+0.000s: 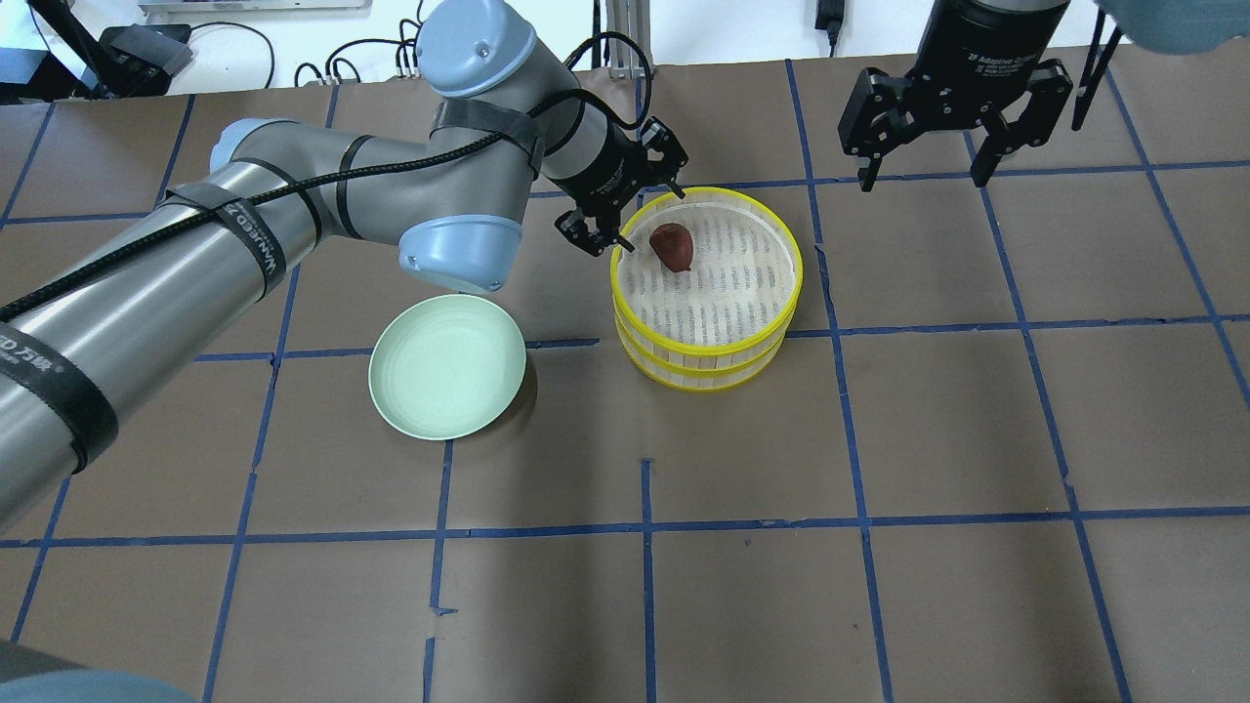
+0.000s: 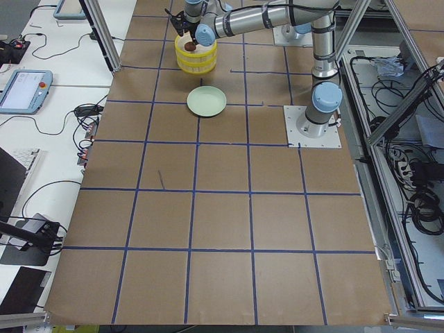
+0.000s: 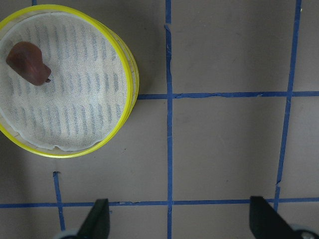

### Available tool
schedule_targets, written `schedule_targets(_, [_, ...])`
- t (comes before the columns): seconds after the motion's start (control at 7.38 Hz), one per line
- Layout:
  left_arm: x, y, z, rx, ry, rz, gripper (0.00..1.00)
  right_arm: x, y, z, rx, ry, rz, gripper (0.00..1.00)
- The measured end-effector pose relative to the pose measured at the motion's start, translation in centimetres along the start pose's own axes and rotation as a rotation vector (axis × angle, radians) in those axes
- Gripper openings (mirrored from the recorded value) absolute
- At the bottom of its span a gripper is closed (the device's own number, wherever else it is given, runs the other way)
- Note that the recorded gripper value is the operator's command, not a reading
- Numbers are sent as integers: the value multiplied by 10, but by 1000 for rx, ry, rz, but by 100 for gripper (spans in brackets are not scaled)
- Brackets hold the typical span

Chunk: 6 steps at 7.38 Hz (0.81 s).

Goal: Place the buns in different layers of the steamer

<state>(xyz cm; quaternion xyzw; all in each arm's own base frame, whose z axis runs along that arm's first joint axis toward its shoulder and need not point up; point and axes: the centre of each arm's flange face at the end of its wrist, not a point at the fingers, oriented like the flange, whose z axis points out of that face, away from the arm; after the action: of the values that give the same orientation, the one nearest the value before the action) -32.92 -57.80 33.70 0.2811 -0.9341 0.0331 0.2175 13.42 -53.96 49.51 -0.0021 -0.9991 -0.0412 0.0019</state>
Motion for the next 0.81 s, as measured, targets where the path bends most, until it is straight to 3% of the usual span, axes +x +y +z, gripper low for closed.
schedule_targets(0.14, [-2,-3,-6,11,-9,125,100,0,1,1,-5,-2,-1,100])
schedule_targets(0.41, [-31,-36,-45,38,-103,398,100,-2,2,3,-9,-10,-5,100])
schedule_targets(0.54, [-53,-53,-80,25,-159,469,100,-2,2,4,-10,-13,-6,100])
schedule_targets(0.81, [-94,-58,-149,-17,-273,475,100,-2,1,4,-10,-16,-5,100])
